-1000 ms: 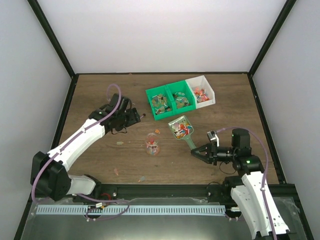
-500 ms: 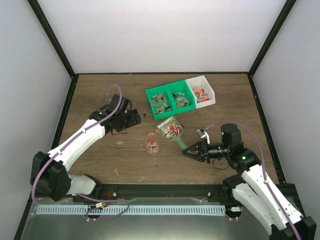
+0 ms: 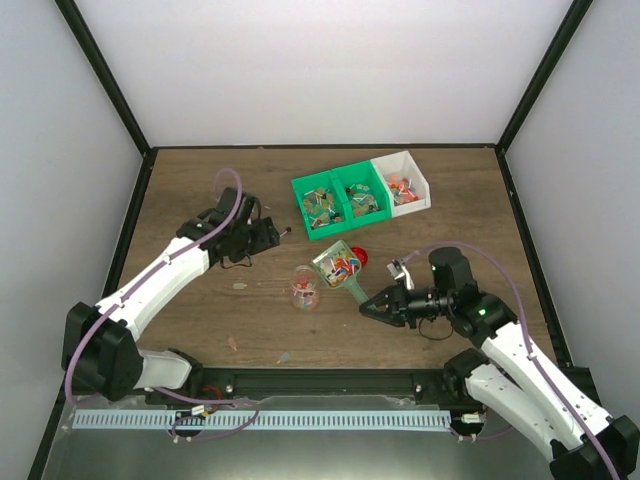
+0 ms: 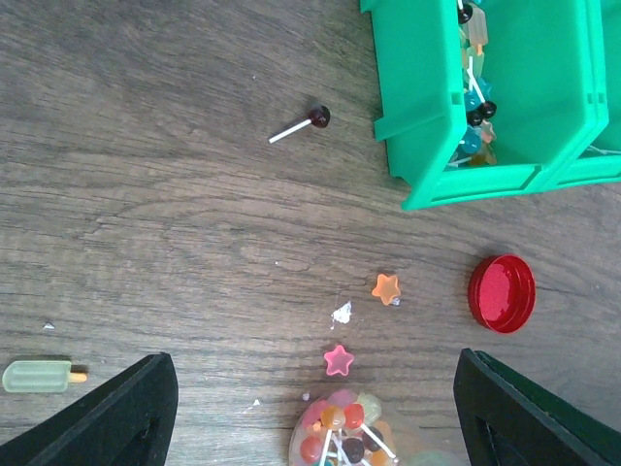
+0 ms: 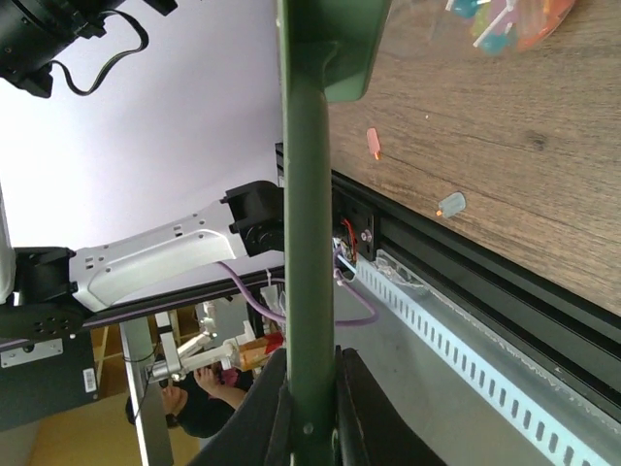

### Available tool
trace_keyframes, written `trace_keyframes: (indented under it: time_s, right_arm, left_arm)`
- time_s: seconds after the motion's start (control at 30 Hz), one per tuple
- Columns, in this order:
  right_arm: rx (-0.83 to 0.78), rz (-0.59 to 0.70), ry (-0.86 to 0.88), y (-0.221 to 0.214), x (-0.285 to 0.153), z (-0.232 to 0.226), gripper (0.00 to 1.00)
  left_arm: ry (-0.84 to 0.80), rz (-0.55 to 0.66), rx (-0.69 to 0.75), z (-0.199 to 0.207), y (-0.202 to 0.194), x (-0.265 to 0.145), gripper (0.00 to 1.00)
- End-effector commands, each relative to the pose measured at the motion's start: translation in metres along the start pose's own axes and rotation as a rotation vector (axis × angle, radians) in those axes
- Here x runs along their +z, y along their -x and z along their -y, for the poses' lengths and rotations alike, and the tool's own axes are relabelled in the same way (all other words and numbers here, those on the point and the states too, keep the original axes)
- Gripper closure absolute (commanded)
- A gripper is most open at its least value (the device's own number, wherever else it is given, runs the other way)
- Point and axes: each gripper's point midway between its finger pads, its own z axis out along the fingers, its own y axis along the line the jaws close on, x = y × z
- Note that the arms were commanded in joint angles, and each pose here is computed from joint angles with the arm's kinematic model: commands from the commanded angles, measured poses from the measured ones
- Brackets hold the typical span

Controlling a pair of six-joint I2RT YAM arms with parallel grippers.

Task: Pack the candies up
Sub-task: Place the fake candies in the packing bottle.

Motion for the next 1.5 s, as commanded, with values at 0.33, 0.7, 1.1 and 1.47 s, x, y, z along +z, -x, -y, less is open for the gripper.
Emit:
trace_keyframes:
  time_s: [0.33, 0.7, 1.1, 1.47]
  right_arm:
    - [-0.091, -0.019, -0.095, 0.0, -0.01, -0.022, 0.99]
    - [-0.087, -0.046, -0.147, -0.01, 0.001, -0.023, 0.99]
    - [-0.086, -0.053, -0.219, -0.013, 0.009, -0.029, 0.99]
    - [-0.089, -0.075, -0.298, -0.018, 0.009, -0.029, 0.99]
  left_arm:
    - [-0.008, 0.014, -0.008, -0.005, 0.011, 0.005, 0.2]
    - [-0.006, 0.005, 0.013, -0.011, 0.009, 0.008, 0.2]
    - [-0.009, -0.002, 0.014, -0.017, 0.006, 0.007, 0.21]
    - [-0.017, 0.0, 0.007, -0.019, 0.004, 0.01, 0.21]
